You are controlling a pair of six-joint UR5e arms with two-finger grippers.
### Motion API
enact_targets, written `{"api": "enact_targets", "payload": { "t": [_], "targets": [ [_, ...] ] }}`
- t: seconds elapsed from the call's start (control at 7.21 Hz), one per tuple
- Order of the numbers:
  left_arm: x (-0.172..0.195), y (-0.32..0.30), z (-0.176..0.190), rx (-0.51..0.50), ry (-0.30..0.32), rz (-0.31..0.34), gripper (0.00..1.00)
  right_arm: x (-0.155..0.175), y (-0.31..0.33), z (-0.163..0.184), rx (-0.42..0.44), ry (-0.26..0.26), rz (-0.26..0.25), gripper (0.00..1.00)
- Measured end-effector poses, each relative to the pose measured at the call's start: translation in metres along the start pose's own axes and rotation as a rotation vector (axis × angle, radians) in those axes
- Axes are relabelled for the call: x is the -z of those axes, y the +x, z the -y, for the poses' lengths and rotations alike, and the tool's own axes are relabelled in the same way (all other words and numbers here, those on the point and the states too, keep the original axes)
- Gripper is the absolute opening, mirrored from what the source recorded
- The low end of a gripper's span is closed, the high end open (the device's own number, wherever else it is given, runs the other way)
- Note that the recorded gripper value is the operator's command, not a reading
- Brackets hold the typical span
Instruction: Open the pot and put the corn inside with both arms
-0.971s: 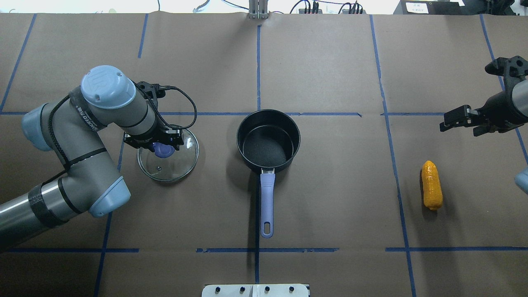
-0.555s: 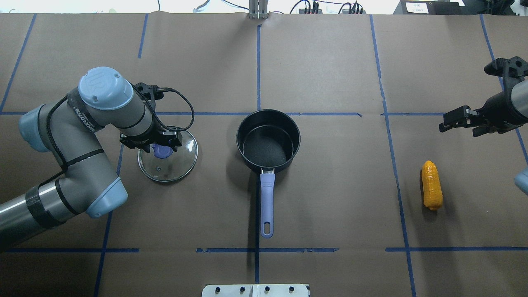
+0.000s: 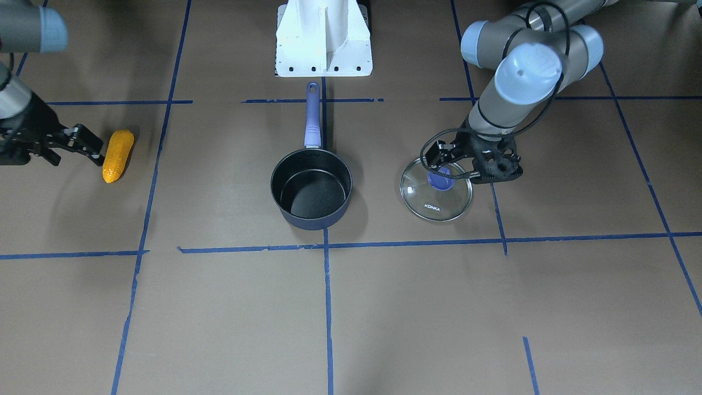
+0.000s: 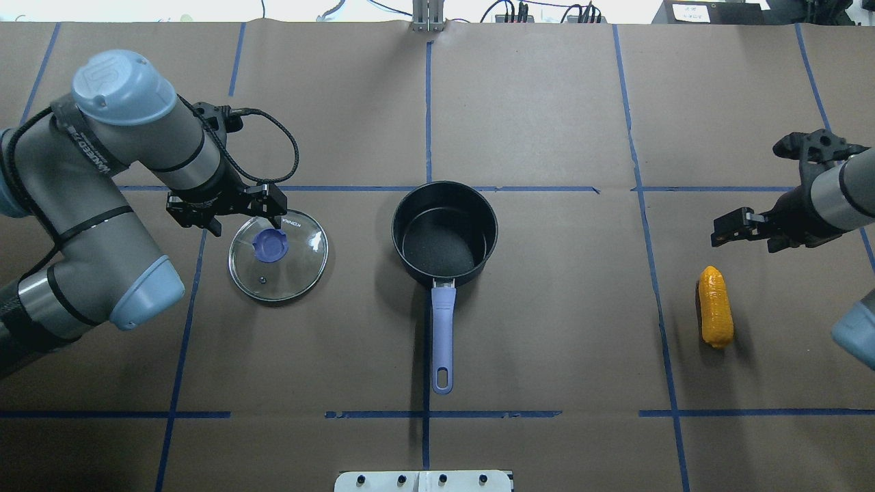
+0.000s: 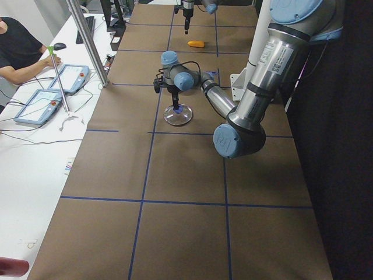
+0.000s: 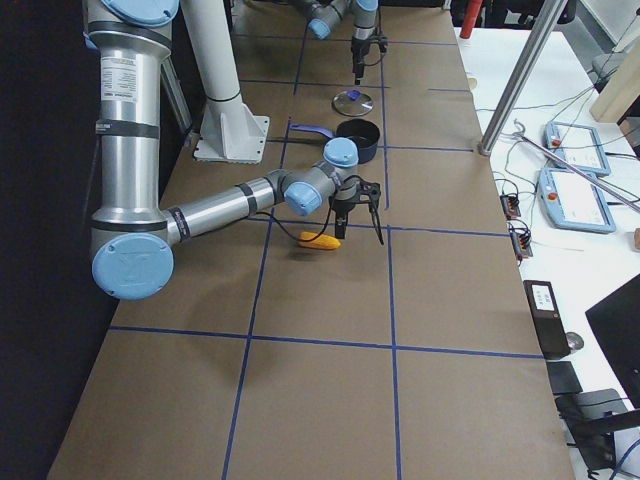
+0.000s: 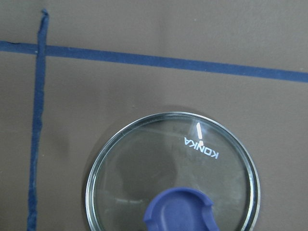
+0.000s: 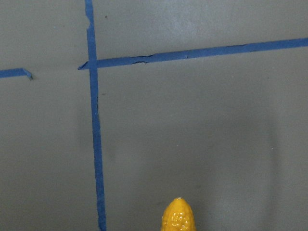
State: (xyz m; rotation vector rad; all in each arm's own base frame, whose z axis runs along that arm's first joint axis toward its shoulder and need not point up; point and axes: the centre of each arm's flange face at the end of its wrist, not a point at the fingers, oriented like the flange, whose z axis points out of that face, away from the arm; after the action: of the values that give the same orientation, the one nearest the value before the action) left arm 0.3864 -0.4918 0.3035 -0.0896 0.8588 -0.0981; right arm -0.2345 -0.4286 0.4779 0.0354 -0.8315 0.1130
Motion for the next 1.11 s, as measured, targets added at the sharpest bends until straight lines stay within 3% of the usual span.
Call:
{"api": "enact_targets", "payload": {
  "t": [0.55,0.69,0.83,0.97,1.11],
  "targets": [
    [0.036,0.0,0.002,0.017,0.0,-0.032,1.0,-0.065,-0.005,-0.058,0.021,-0.018,-0.033,1.0],
    [0.041,0.001,0.0,0.017,0.002,-0.036,1.0,-0.078,-0.003,-0.065,0.025,-0.037,-0.048,0.92],
    [0.049,0.002,-0.004,0.019,0.002,-0.037,1.0,-0.085,-0.001,-0.069,0.026,-0.049,-0.056,0.33],
    [0.055,0.003,-0.008,0.019,0.002,-0.036,1.0,-0.086,-0.001,-0.07,0.027,-0.052,-0.058,0.1],
    [0.058,0.003,-0.01,0.02,0.003,-0.035,1.0,-0.085,-0.001,-0.071,0.029,-0.053,-0.055,0.03]
  ]
}}
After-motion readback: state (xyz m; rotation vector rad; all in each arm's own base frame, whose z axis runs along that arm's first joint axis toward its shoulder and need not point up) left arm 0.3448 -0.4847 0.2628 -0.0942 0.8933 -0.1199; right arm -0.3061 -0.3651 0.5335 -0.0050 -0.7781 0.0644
